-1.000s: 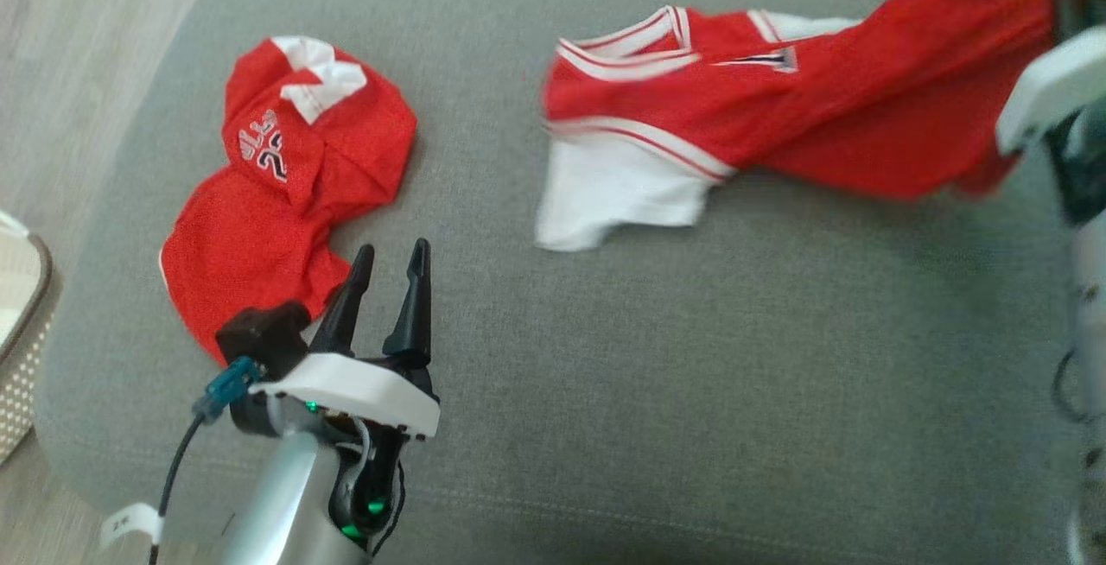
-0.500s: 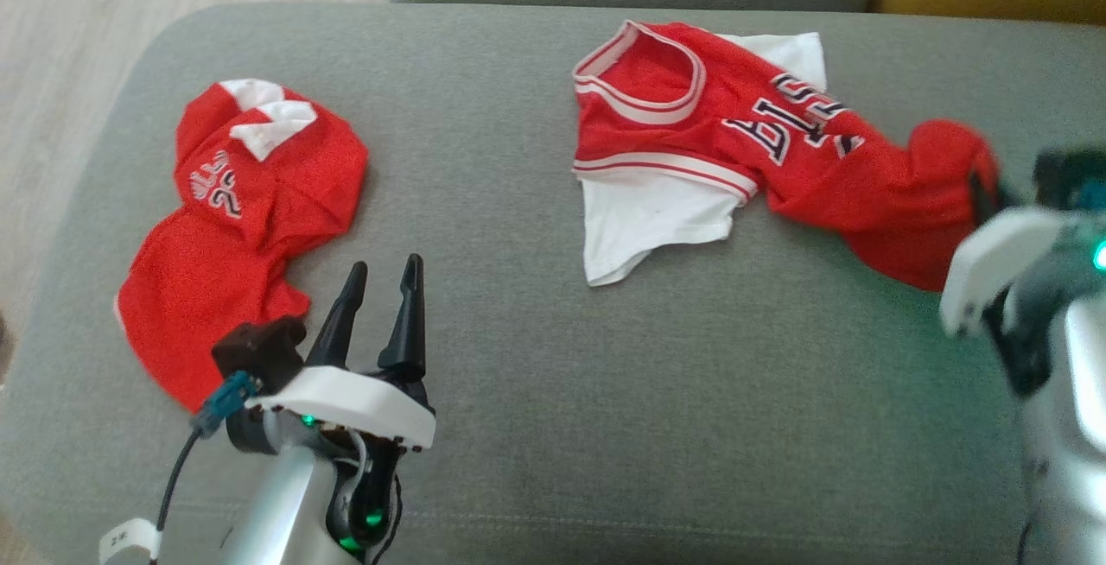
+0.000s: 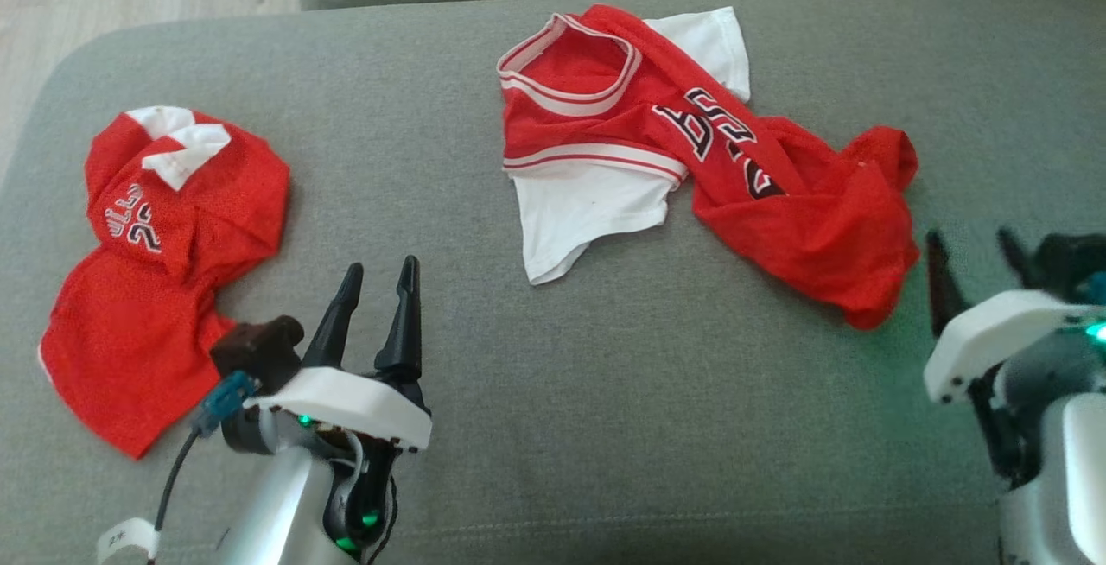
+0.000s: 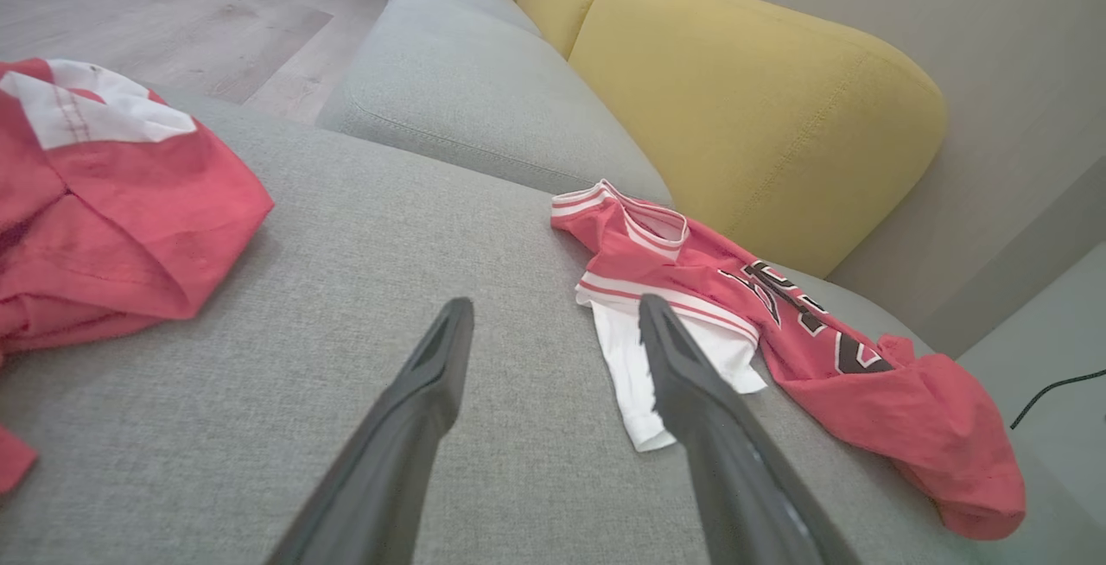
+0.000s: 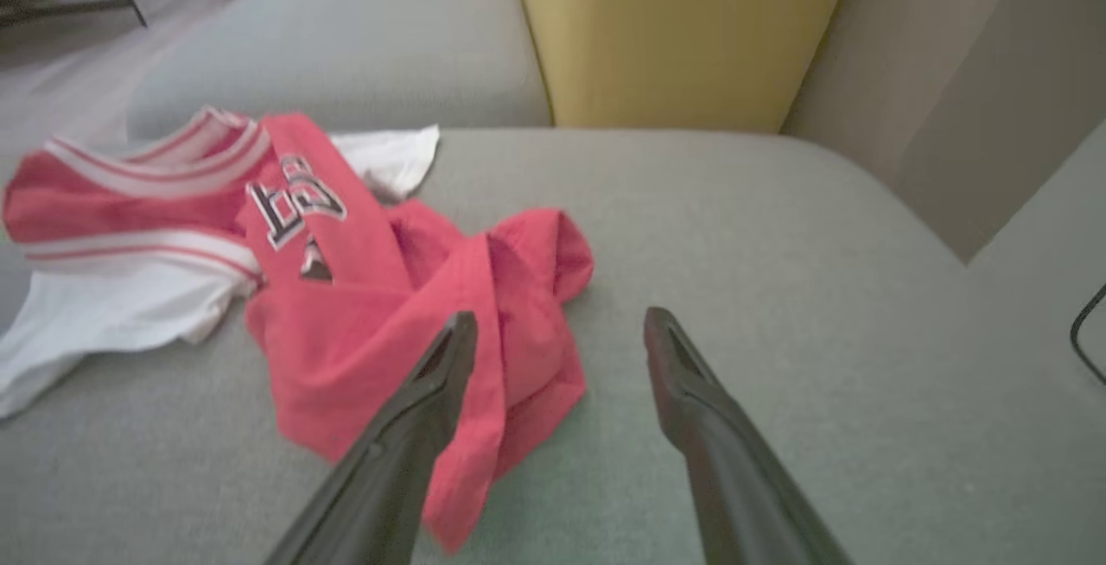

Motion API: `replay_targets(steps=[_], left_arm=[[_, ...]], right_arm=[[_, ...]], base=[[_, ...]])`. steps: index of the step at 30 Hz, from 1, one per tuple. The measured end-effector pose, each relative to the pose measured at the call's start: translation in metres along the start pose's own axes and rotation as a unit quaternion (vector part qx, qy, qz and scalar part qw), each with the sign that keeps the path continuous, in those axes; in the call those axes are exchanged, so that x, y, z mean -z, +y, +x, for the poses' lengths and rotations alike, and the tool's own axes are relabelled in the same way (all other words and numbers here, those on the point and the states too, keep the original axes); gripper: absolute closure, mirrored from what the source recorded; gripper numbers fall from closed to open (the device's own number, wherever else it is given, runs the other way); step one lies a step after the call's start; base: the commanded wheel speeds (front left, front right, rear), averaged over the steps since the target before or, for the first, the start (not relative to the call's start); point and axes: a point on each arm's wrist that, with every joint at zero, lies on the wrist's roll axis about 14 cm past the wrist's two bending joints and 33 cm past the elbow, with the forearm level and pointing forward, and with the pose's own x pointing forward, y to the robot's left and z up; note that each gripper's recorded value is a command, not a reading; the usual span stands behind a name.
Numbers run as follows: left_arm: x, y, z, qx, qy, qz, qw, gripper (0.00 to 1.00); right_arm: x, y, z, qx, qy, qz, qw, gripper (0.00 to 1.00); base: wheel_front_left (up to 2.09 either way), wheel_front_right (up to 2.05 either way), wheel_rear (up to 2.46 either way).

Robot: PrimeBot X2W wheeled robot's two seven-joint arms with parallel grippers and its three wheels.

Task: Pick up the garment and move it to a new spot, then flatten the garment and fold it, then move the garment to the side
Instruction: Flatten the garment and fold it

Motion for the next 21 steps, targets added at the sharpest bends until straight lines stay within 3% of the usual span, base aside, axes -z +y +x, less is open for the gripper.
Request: replay_targets(steps=[5, 14, 21], left_arm=[[-0.008, -0.006, 0.002, 0.009, -0.012, -0.002, 1.000, 0.00], [-0.026, -0.006, 0.001, 0.010, -0.040, -0.005, 0.999, 0.00], [-0.017, 0.005, -0.002, -0.004, -0.028, -0.008, 1.000, 0.00]], right_arm=[[-0.038, 0.017, -0.012, -0.025, -0.087, 0.012, 0.996, 0.00], [-0.012, 0.045, -0.027, -0.065, -0.094, 0.043, 0.992, 0.00], [-0.025, 0.069, -0.007, -0.097, -0.100, 0.021, 0.990, 0.00]], base=[[0.00, 0.00, 0.00], [0.00, 0.00, 0.00], [0.00, 0.00, 0.00]])
